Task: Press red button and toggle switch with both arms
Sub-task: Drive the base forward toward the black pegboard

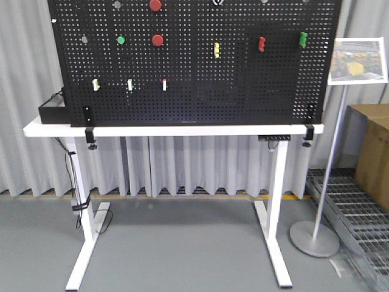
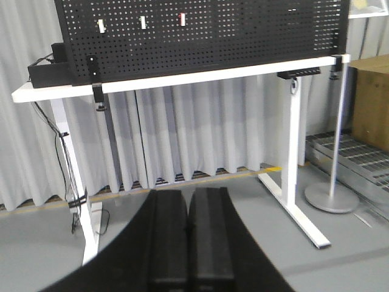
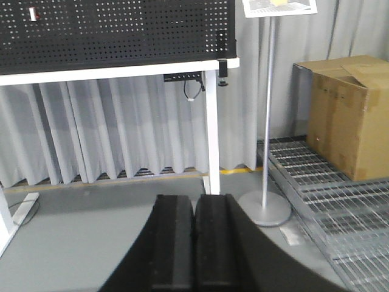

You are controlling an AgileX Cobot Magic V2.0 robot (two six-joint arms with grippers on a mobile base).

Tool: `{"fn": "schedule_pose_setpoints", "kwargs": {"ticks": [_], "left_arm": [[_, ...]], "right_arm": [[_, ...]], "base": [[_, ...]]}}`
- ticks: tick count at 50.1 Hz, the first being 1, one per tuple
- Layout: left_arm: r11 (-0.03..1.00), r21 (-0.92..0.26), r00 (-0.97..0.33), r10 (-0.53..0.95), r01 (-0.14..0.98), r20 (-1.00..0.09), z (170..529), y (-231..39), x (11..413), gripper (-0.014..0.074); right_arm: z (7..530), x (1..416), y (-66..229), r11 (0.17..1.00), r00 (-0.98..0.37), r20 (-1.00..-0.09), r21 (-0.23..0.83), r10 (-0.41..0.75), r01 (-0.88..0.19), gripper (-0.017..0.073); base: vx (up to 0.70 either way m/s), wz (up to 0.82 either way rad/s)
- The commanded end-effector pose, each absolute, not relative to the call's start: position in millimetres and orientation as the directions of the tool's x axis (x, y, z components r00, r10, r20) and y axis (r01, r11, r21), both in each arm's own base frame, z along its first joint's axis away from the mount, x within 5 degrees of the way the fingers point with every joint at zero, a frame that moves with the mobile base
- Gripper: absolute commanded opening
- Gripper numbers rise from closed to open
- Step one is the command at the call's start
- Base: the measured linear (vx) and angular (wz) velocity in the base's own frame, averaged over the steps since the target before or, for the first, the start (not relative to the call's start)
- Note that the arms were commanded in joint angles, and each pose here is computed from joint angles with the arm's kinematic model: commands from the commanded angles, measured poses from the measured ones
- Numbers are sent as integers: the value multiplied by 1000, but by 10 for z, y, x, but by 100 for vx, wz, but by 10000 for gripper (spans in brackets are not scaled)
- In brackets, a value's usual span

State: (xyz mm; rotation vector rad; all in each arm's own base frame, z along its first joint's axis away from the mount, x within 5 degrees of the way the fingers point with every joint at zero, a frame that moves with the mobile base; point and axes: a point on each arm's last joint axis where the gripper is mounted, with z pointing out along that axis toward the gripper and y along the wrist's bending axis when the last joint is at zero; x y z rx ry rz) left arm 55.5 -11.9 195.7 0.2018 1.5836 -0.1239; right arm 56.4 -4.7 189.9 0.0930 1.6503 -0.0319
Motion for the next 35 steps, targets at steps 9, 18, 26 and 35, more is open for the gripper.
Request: {"fn": "schedule_pose_setpoints", "kwargs": {"ticks": [9,18,26,35], "left_arm": [[979,41,47,32,198,-998,1926,-114,558,2],[979,41,47,32,198,-998,1926,-114,558,2],[979,41,47,32,198,-998,1926,-114,558,2],[979,41,47,32,198,-998,1926,-114,558,2]], "right_arm": [[1946,559,-45,997,9,-1000,19,18,77,-3],[1946,559,-45,997,9,-1000,19,18,77,-3],[1946,559,-45,997,9,-1000,19,18,77,-3],[1946,559,-45,997,9,-1000,19,18,77,-3]], "base": [[47,3],[46,3],[45,4],[46,2]]}}
